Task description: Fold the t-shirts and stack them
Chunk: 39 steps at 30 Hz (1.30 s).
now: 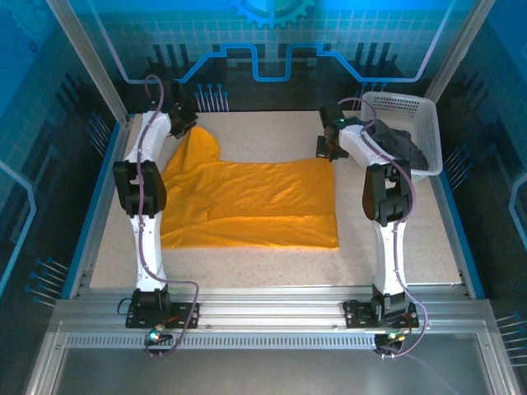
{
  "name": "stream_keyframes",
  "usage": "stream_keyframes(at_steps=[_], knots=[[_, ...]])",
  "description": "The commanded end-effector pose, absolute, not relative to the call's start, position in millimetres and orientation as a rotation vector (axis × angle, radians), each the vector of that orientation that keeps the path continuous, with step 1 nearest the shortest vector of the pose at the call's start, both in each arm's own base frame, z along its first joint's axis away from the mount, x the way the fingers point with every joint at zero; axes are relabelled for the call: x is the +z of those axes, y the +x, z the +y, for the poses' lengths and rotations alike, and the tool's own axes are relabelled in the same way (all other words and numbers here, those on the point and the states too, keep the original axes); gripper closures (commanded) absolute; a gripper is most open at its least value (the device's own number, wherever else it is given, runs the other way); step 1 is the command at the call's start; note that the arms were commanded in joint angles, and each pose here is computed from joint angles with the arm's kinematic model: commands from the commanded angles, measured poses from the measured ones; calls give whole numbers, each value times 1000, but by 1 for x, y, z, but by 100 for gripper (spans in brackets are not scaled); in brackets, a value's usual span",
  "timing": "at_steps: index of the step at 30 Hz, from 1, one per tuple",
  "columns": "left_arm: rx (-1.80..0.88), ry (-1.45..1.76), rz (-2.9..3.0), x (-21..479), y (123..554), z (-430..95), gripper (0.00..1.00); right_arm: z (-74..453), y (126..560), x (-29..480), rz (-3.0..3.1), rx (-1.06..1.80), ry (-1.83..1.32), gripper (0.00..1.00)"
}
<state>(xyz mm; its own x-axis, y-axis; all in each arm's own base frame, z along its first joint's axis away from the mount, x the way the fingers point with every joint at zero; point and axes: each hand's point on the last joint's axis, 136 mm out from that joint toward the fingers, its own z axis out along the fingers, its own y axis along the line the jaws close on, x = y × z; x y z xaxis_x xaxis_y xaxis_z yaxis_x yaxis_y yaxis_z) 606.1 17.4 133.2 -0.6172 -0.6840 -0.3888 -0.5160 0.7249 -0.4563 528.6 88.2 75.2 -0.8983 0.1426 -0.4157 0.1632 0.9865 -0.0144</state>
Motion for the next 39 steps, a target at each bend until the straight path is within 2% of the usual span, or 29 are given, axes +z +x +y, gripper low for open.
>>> stream_keyframes(at_steps=[1, 5, 13, 18, 23, 30, 39], knots=[[-381, -828, 2395, 154, 591, 14, 100, 90, 523, 73, 2744, -51, 136, 100], [-294, -832, 2414, 160, 559, 21, 100, 97, 517, 82, 2718, -5, 60, 100], [-76, -927, 2431, 170, 435, 44, 100, 104, 489, 96, 2690, 27, -4, 100], [-60, -1098, 2417, 151, 357, 56, 100, 102, 462, 98, 2698, 17, 17, 100], [-18, -1222, 2389, 134, 300, 61, 100, 97, 424, 83, 2765, 13, 59, 100], [59, -1272, 2368, 136, 252, 66, 100, 91, 378, 61, 2839, -40, 48, 100], [80, -1320, 2402, 117, 219, 62, 100, 93, 356, 55, 2867, -44, 19, 100]])
